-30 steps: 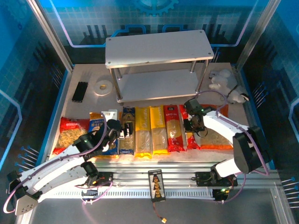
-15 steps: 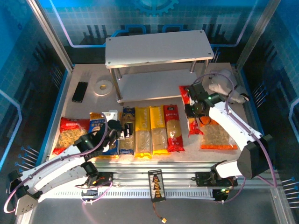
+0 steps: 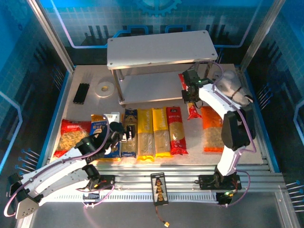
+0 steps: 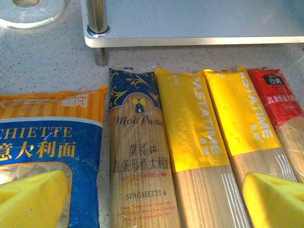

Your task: Place and organize the pasta boxes and bags onto the shelf

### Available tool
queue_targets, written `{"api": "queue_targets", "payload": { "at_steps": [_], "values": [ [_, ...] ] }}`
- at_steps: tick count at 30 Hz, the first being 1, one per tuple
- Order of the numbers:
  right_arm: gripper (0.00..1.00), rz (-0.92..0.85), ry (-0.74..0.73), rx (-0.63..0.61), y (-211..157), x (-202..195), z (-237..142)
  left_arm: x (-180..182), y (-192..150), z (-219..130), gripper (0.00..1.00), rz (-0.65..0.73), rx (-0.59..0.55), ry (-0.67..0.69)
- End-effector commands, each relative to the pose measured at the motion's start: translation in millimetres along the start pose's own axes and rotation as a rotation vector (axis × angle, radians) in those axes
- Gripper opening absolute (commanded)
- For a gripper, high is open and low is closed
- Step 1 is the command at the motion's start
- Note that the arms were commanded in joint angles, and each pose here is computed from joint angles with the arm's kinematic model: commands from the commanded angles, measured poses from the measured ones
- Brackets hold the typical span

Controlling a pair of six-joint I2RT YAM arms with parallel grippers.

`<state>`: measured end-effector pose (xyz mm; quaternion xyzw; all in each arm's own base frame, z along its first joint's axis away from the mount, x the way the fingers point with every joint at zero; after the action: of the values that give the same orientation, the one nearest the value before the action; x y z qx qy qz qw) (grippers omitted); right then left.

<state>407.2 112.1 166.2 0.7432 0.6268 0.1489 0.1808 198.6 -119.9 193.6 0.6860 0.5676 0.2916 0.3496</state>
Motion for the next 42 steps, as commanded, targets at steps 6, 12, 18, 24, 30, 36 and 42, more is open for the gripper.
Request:
{"api": "queue_targets", "payload": {
  "at_steps": [6,12,18,24,30,36,42],
  "values": [
    [0.0,0.059,0.033,-0.275,66.7,15.7,-14.4,4.9,0.1,1.6,0.96,0.001,0.005,0.03],
    [0.0,0.064,0.025,-0.32,73.2,16.7,-17.3,4.9,-0.3,2.5,0.96,0.001,0.009,0.031],
    [0.0,0.062,-0.001,-0.373,85.4,17.7,-14.7,4.4,0.7,2.4,0.95,-0.002,0.008,0.028],
    [0.0,0.067,-0.017,-0.422,96.4,18.9,-11.6,5.4,0.0,2.6,0.95,-0.001,0.011,0.035],
    [0.02,0.056,-0.027,-0.388,99.7,25.9,9.8,4.2,0.7,3.8,0.95,0.001,0.014,0.033],
    [0.3,0.064,-0.037,-0.344,93.7,27.5,30.2,5.0,-1.0,4.1,0.95,0.007,0.023,0.038],
    [0.55,0.079,-0.044,-0.308,87.5,23.0,40.0,6.0,-0.8,4.0,0.96,0.004,0.021,0.041]
  ]
}}
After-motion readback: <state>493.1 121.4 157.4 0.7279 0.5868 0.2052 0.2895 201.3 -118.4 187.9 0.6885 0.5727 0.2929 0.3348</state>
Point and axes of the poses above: each hand's point on the last joint's axis, 136 mm out from that joint toward the fingers, its own z axis out along the fingers, its own x axis along the line the jaws close on, y = z × x, the point moved 5 cm from there along -z, back along the fingers, and after that the axes turned 15 degrees about z, right-handed, at the moved point
